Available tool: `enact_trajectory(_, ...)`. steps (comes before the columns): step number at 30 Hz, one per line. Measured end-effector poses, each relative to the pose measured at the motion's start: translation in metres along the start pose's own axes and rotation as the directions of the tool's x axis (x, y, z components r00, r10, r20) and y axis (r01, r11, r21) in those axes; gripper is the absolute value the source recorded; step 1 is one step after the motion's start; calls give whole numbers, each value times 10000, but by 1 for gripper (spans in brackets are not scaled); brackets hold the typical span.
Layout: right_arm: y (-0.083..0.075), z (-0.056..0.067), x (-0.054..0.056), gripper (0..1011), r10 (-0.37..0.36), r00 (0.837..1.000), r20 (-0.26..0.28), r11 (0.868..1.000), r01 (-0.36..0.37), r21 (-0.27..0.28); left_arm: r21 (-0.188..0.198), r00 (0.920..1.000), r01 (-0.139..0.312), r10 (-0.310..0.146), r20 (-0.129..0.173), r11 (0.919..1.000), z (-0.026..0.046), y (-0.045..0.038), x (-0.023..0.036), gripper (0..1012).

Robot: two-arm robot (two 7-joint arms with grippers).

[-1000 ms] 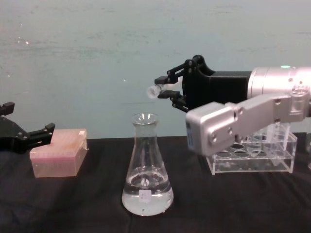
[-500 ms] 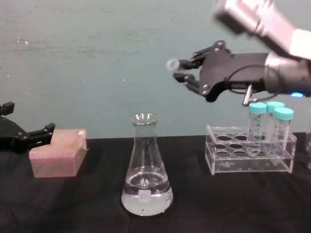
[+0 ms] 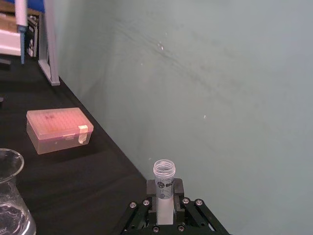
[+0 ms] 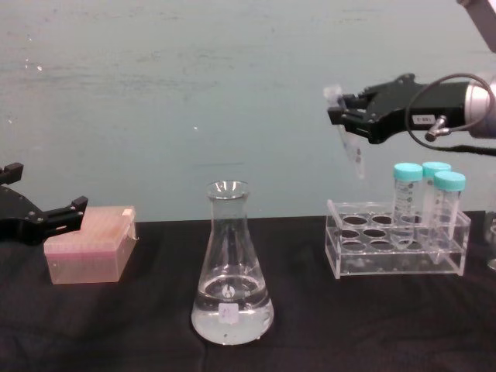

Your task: Pour the liquid from the test tube into the beaker using one hand.

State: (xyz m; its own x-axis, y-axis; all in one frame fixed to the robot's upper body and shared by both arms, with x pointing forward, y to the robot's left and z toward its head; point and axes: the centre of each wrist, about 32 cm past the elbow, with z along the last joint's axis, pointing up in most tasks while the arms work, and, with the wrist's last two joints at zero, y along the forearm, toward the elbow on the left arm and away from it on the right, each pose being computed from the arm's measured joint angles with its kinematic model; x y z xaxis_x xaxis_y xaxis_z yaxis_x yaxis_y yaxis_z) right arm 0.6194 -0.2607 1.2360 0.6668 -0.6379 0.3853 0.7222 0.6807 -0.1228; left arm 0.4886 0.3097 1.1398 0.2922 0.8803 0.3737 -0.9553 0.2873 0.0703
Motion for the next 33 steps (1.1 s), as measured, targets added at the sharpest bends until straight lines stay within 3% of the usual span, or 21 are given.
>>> enact_trajectory(1,0,0,0,194,0,10000,0,10000,0,0,-1,10000,0,0,0,10000,0,0,0,1000)
enact_trajectory(6,-15,-120,86,194,117,9922,-1244,9995,-151,-265,0,10000,0,0,0,10000,0,0,0,1000)
enact_trajectory(13,-18,-215,117,194,303,9795,-1992,9986,-383,-367,-1,10000,0,0,0,10000,0,0,0,1000)
enact_trajectory(33,46,-378,82,194,680,9664,-2479,9952,-833,-517,-1,10000,0,0,0,10000,0,0,0,1000)
